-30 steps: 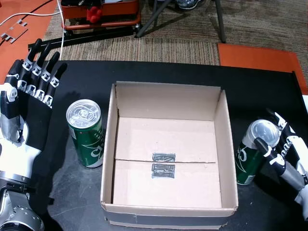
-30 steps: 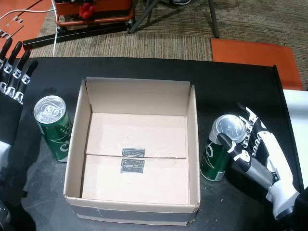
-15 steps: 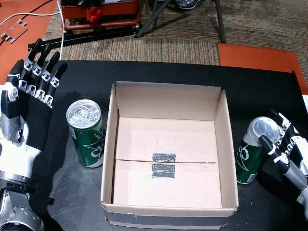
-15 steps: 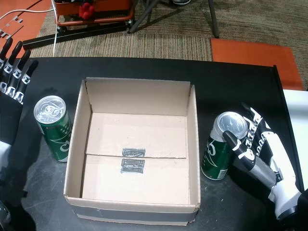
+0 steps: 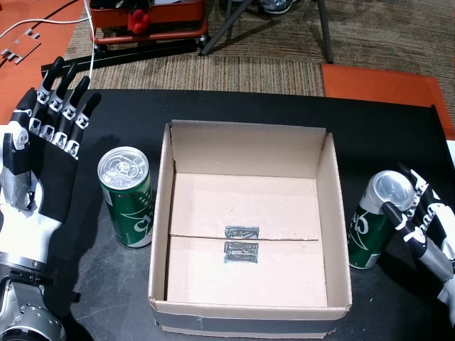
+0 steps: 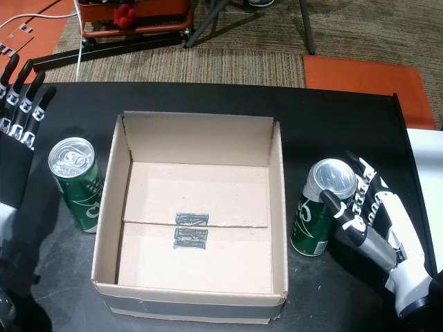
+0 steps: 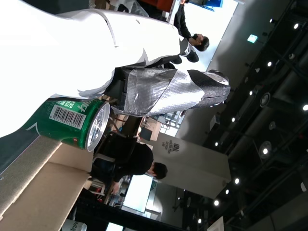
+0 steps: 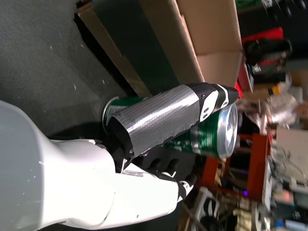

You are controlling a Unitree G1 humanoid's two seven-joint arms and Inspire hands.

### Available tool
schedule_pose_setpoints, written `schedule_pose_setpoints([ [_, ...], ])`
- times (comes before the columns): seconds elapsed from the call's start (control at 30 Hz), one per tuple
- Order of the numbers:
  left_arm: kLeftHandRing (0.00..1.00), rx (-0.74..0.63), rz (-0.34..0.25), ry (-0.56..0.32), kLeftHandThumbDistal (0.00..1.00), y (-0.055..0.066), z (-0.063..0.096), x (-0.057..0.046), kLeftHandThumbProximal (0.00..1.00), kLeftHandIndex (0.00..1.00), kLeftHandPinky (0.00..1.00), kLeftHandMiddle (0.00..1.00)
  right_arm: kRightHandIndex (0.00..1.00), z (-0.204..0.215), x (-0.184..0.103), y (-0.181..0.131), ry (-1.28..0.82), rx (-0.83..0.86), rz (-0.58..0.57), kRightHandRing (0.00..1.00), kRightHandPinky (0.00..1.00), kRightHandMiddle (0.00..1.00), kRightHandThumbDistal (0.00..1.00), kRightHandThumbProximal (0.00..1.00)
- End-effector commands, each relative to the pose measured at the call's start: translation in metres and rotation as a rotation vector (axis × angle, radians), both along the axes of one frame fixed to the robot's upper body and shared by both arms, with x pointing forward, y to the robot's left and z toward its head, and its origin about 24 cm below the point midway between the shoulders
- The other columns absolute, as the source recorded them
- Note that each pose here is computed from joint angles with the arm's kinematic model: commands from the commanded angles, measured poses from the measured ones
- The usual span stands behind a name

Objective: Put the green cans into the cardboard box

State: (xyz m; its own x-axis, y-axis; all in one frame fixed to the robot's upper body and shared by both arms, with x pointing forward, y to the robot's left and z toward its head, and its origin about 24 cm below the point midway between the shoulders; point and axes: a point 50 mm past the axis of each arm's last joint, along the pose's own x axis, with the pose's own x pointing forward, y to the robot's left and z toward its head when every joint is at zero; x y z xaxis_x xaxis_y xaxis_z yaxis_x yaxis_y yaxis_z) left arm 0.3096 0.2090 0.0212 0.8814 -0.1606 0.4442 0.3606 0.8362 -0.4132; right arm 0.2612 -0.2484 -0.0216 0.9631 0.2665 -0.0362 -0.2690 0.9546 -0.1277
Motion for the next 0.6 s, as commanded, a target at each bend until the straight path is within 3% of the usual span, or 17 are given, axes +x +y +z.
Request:
schedule_pose_setpoints([
  [0.0,1.00,-0.008,0.000,0.007,0.50,-0.001,0.001,0.002,1.00,0.97,1.00,0.99,0.90,0.005,0.006,0.000,0.001,-0.025,0.036,0.93,1.00,0.92,1.00,0.57],
  [0.57,1.00,-0.018,0.013,0.017,0.53,-0.002,0.002,0.004,1.00,0.96,0.99,0.98,0.89,0.011,0.023,0.019,0.029,-0.076,0.149,0.93,1.00,0.92,1.00,0.59],
])
